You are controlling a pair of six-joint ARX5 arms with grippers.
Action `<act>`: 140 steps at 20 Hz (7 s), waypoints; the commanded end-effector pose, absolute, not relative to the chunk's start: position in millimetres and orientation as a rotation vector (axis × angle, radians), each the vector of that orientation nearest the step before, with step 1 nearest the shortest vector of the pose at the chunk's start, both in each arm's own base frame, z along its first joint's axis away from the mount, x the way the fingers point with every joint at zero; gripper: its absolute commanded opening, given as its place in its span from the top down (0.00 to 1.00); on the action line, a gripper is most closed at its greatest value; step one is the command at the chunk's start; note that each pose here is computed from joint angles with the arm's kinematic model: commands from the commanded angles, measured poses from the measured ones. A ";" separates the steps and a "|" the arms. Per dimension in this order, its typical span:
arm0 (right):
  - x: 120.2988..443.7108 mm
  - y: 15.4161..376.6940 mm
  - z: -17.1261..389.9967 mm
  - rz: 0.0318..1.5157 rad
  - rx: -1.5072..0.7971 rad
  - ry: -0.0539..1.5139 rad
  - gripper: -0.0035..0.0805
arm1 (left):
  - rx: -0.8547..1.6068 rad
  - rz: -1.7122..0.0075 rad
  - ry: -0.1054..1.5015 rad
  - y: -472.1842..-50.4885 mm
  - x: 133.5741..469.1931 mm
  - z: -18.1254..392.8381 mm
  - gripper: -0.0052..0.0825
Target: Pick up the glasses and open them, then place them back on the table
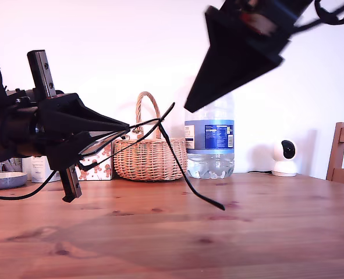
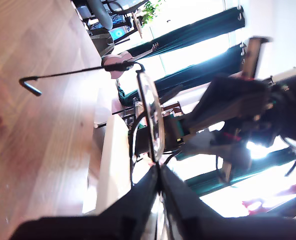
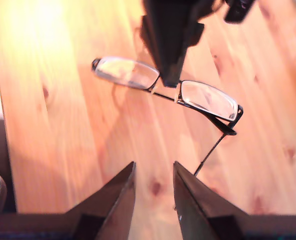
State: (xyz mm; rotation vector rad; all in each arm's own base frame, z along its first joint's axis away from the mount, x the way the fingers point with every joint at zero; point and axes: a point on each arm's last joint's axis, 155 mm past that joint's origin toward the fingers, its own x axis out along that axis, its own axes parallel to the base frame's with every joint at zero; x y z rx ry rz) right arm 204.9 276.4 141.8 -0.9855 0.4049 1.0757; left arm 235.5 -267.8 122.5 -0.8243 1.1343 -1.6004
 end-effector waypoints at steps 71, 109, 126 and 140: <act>238.2 272.2 131.9 0.781 0.391 1.149 0.97 | -0.613 -1.774 0.953 -292.3 217.3 112.7 0.97; 231.3 230.5 92.4 0.610 0.181 1.232 0.72 | -0.602 -1.890 0.836 -300.0 237.4 158.5 0.97; 212.5 230.9 89.2 0.699 0.124 1.282 0.97 | -0.537 -1.787 0.859 -305.6 249.0 141.9 0.97; 193.0 226.5 84.7 0.772 0.057 1.335 0.97 | -0.298 -1.650 0.681 -308.0 264.9 173.9 0.97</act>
